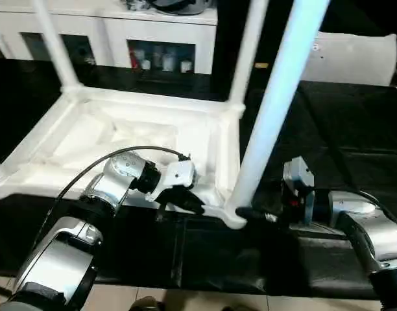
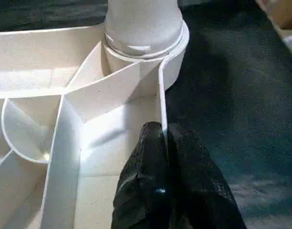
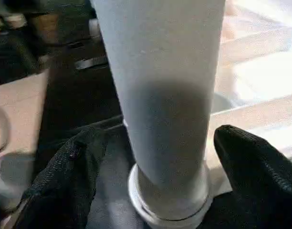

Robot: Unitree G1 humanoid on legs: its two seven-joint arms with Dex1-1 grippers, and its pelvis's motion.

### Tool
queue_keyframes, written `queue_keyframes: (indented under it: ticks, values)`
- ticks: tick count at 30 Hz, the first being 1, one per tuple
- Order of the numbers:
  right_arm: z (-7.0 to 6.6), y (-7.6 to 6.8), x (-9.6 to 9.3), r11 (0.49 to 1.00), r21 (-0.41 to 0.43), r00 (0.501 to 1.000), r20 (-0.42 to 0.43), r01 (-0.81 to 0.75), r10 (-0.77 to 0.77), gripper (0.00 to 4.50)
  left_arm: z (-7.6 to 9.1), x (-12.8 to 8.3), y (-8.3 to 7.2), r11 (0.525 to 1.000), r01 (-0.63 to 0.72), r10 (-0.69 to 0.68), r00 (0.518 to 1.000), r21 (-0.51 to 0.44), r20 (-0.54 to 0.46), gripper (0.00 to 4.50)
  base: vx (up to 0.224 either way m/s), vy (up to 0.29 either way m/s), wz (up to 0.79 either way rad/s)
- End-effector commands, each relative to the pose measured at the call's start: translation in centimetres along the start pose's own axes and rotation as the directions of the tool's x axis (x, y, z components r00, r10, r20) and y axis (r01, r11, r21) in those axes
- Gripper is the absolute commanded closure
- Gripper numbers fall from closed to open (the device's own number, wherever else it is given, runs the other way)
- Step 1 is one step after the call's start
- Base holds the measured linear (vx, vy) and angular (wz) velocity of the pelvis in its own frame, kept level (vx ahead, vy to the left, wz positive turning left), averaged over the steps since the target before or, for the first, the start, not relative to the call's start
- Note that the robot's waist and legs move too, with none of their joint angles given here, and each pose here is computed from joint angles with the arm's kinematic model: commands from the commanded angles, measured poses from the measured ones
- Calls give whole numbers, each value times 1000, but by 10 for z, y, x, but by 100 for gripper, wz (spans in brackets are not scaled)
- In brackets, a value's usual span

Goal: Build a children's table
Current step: Rotate leg to tighten

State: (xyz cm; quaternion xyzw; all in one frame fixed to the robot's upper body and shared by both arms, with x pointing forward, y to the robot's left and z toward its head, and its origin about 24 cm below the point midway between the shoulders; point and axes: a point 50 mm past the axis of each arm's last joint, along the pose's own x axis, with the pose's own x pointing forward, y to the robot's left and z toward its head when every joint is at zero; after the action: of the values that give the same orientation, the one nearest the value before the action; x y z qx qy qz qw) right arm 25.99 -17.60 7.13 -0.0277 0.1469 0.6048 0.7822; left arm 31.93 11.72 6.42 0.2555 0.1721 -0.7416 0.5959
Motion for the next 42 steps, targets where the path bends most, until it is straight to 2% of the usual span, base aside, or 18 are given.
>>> queue_keyframes:
  ticks: [1, 3, 5, 8, 11, 18, 22, 24, 27, 31, 32, 34, 37, 38, 42]
  values:
    - [1, 0, -2, 999, 14, 999, -5, -37, 37, 86, 10, 3, 1, 994, 89, -87, 996, 70, -31, 450, 0, 0, 0]
    - [1, 0, -2, 999, 13, 999, -9, -52, 52, 122, 10, 4, -1, 990, 117, -114, 993, 79, -37, 450, 0, 0, 0]
    - [2, -1, -1, 998, 13, 998, -12, -69, 69, 127, 10, 5, -2, 986, 142, -138, 989, 90, -44, 450, 0, 0, 0]
    - [2, -1, -1, 996, 11, 996, -16, -88, 88, 166, 10, 6, -3, 983, 156, -152, 987, 96, -47, 450, 0, 0, 0]
    - [2, 0, 1, 994, 14, 994, -16, -109, 109, 180, 10, 6, -3, 981, 163, -159, 986, 103, -54, 450, 0, 0, 0]
    - [3, 3, 5, 990, 20, 990, -15, -142, 142, 242, 11, 5, -2, 981, 164, -158, 986, 108, -55, 450, 0, 0, 0]
    - [4, 6, 9, 992, 74, 994, 33, -106, 104, 252, 11, 6, 0, 989, 122, -120, 992, 78, -26, 450, 0, 0, 0]
    - [7, 6, 17, 994, 98, 998, 56, -42, 36, 255, 14, 9, 5, 997, 57, -56, 998, 43, -8, 450, 0, 0, 0]
    - [5, 3, 31, 991, 106, 995, 41, 84, -89, 255, 18, 17, 15, 997, -70, 70, 997, -17, 11, 450, 0, 0, 0]
    - [4, -3, 52, 948, 174, 959, 51, 267, -279, 255, 30, 33, 23, 977, -177, 187, 979, -117, 86, 450, 0, 0, 0]
    - [3, -5, 64, 917, 202, 933, 43, 343, -358, 255, 36, 42, 27, 964, -227, 241, 966, -141, 92, 450, 0, 0, 0]
    - [3, -5, 67, 909, 208, 925, 41, 361, -377, 257, 37, 45, 28, 958, -242, 257, 962, -151, 94, 450, 0, 0, 0]
    - [4, -7, 85, 833, 278, 863, 28, 479, -505, 258, 47, 56, 35, 916, -340, 366, 926, -212, 98, 450, 0, 0, 0]
    - [6, -9, 96, 781, 319, 820, 19, 537, -572, 258, 55, 64, 40, 884, -394, 429, 898, -251, 101, 450, 0, 0, 0]
    - [14, -14, 111, 724, 346, 761, 41, 597, -647, 258, 65, 74, 45, 845, -459, 497, 863, -276, 88, 450, 0, 0, 0]
